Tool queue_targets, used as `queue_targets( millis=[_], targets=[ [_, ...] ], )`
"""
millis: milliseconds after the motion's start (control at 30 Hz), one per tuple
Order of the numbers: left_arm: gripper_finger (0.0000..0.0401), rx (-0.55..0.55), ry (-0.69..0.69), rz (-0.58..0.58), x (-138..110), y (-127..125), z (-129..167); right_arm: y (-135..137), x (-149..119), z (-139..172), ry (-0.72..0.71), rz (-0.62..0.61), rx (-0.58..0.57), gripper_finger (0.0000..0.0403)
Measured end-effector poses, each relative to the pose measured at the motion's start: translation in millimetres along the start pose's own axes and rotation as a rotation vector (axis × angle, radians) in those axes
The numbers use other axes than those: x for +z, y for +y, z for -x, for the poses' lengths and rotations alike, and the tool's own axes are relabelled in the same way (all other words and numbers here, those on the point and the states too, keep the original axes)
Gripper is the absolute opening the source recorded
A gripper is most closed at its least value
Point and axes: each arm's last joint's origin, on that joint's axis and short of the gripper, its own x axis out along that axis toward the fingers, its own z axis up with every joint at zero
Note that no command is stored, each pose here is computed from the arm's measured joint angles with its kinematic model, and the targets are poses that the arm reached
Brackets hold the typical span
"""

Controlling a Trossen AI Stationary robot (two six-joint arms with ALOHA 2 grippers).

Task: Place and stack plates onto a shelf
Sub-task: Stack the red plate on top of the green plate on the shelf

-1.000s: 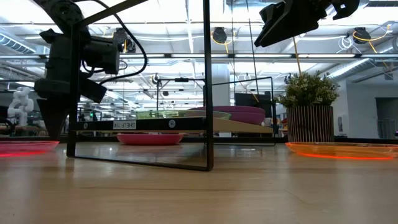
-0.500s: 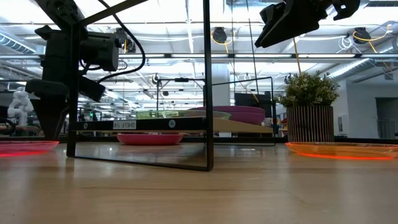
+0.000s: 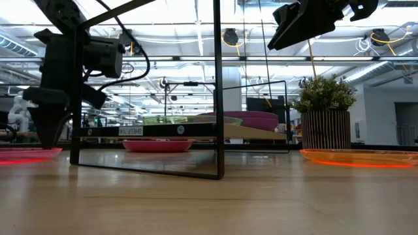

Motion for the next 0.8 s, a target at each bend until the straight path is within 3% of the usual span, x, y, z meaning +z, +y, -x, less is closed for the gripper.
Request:
queue_targets(
  millis=[367, 800],
  targets=[
    [0.0203, -0.053, 0.035, 0.063, -3.7, -0.7, -4.0, 0.0, -0.1, -0.1, 0.001, 0.000, 0.000, 0.0107],
    [0.0091, -0.062, 0.049, 0.101, -9.5, 0.9, -13.6, 0.1, -0.1, -0.1, 0.000, 0.003, 0.000, 0.0107]
  ],
)
